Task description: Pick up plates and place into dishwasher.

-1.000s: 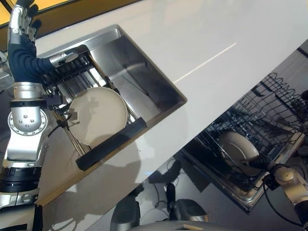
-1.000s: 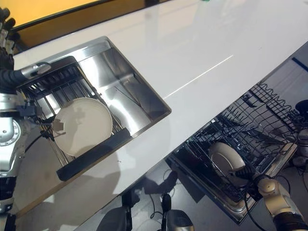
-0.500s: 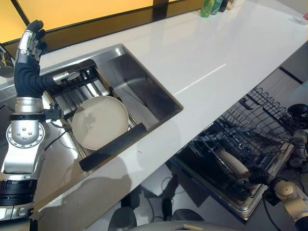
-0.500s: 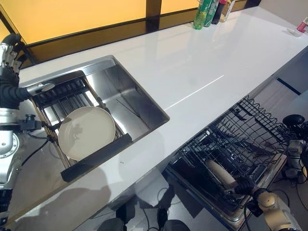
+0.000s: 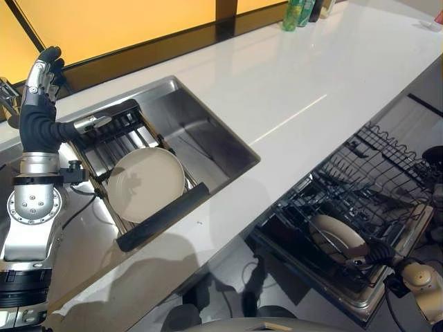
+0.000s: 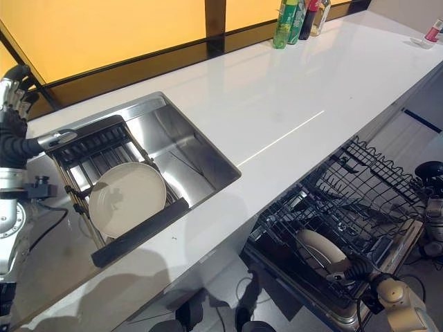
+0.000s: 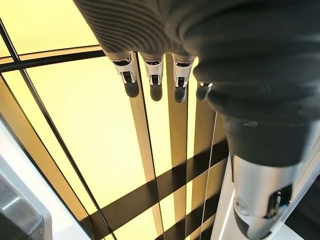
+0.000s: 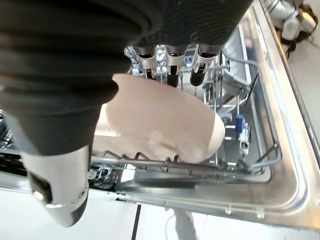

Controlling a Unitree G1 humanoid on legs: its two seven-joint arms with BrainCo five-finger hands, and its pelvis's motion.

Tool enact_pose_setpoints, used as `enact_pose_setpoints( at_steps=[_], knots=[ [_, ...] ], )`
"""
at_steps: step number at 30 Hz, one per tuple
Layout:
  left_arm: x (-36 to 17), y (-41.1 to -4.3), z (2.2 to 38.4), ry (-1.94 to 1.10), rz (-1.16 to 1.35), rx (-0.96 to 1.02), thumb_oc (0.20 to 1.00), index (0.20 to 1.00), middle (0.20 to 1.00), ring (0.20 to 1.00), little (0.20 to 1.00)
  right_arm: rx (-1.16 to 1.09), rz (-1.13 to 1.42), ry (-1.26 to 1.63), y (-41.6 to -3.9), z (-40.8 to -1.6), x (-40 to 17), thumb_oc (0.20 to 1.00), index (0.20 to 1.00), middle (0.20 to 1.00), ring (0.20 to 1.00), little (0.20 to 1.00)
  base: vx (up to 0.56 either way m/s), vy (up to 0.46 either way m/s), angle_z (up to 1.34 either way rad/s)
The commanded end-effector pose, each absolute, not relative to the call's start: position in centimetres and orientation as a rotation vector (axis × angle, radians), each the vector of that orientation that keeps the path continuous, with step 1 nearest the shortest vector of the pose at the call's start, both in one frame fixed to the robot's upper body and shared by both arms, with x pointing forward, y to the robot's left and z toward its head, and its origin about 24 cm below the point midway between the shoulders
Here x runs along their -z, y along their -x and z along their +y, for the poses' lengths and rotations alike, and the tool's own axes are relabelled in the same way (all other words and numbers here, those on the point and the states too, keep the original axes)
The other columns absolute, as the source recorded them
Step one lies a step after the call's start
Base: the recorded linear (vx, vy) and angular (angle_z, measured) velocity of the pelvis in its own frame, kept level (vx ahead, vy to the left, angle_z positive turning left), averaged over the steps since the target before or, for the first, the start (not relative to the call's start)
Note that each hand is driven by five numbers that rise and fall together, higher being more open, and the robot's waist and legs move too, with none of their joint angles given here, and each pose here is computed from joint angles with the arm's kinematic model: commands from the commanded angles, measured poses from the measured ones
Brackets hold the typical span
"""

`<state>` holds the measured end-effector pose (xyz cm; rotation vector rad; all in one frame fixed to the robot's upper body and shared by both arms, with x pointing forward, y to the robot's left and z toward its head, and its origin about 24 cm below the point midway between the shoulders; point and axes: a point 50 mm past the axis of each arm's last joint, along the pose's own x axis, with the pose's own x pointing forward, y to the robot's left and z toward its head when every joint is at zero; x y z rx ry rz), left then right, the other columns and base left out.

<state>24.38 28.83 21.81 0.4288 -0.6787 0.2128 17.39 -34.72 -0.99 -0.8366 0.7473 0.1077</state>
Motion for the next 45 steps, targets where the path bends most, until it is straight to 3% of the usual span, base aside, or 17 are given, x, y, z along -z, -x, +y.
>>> enact_pose_setpoints(
  at_steps=[1, 3, 6, 18, 30, 45],
  knots=[
    [-22.5, -23.5, 30.1, -0.497, -0.751, -0.302, 1.0, 1.0, 1.0, 1.0, 1.0, 0.041, 0.591, 1.005, -19.3, -37.2, -4.2, 1.0, 1.0, 1.0, 1.0, 1.0, 0.0, 0.0, 0.0],
    [-22.1, -23.2, 30.9, -0.625, -0.699, -0.297, 1.0, 1.0, 1.0, 1.0, 1.0, 0.163, 0.499, 1.068, -19.4, -38.3, -7.3, 1.0, 1.0, 1.0, 1.0, 1.0, 0.0, 0.015, 0.0],
    [-20.3, -23.0, 32.7, -0.551, -0.531, -0.296, 1.0, 1.0, 1.0, 1.0, 1.0, 0.273, 0.331, 1.131, -19.6, -38.5, -11.8, 1.0, 1.0, 1.0, 1.0, 1.0, -0.01, 0.06, -0.02],
    [-12.9, -21.1, 34.9, -0.494, -0.143, -0.351, 1.0, 1.0, 1.0, 1.0, 1.0, 0.363, -0.173, 1.248, -20.9, -34.7, -19.6, 1.0, 1.0, 1.0, 1.0, 1.0, 0.06, 0.15, -0.22],
    [-10.2, -23.3, 34.3, -0.594, 0.08, -0.196, 1.0, 1.0, 1.0, 1.0, 1.0, 0.302, -0.26, 1.231, -21.1, -33.2, -20.0, 1.0, 1.0, 1.0, 1.0, 1.0, 0.1, 0.201, 0.01],
    [-12.9, -25.9, 34.7, -0.789, -0.008, -0.317, 1.0, 1.0, 1.0, 1.0, 1.0, 0.256, -0.311, 1.211, -22.9, -32.3, -21.1, 1.0, 1.0, 1.0, 1.0, 1.0, 0.03, 0.12, -0.09]
  ],
)
